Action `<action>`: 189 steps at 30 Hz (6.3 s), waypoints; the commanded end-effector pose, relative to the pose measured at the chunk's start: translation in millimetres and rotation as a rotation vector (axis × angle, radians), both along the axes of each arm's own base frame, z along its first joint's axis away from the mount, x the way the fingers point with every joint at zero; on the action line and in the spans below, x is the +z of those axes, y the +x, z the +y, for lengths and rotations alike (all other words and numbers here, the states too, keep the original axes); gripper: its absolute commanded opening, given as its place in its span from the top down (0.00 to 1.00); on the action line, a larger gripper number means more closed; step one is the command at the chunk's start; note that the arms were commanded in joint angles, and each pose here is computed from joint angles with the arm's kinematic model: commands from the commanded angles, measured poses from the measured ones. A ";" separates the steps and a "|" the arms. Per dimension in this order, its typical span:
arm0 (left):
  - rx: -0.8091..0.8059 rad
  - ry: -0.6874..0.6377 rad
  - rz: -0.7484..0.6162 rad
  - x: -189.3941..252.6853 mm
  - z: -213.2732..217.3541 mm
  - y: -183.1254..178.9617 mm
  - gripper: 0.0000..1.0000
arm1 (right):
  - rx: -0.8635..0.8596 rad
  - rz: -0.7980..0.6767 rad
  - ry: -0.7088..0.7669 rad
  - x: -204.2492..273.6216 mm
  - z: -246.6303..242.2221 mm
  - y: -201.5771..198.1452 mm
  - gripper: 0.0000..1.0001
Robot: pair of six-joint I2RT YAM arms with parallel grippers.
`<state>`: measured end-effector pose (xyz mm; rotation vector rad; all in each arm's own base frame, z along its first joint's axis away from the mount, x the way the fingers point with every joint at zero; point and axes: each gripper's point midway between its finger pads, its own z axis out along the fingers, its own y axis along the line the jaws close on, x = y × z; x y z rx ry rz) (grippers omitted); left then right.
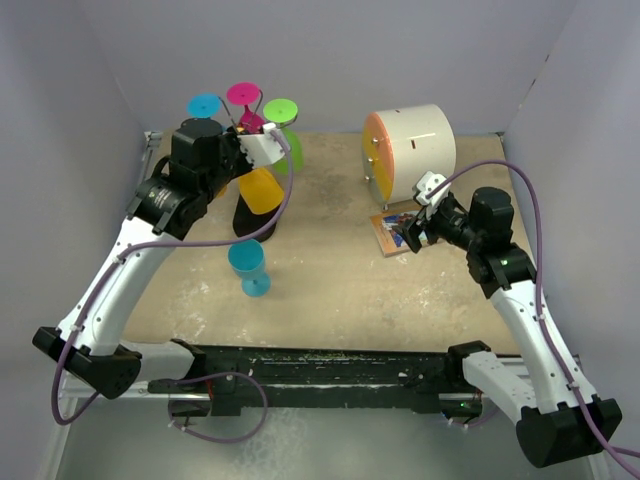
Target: Place the wine glass upside down on the wine glass rack
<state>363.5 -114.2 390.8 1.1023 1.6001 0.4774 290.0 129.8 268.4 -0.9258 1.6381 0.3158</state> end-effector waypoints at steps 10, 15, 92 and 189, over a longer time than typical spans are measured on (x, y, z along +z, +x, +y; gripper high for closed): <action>0.079 0.051 -0.035 2.3 14.3 4.4 1.00 | 0.028 -0.047 0.012 10.6 2.3 -1.8 0.16; 0.094 0.066 -0.034 2.1 19.0 2.1 1.00 | 0.028 -0.043 0.011 9.2 1.7 -1.5 0.15; -0.293 0.013 0.108 -34.2 -29.5 -47.3 0.66 | -0.003 -0.040 0.022 10.4 -12.3 1.2 0.14; -0.989 -0.362 0.749 -81.2 -95.9 -225.1 1.00 | -0.086 -0.025 -0.006 2.5 -34.8 13.0 0.12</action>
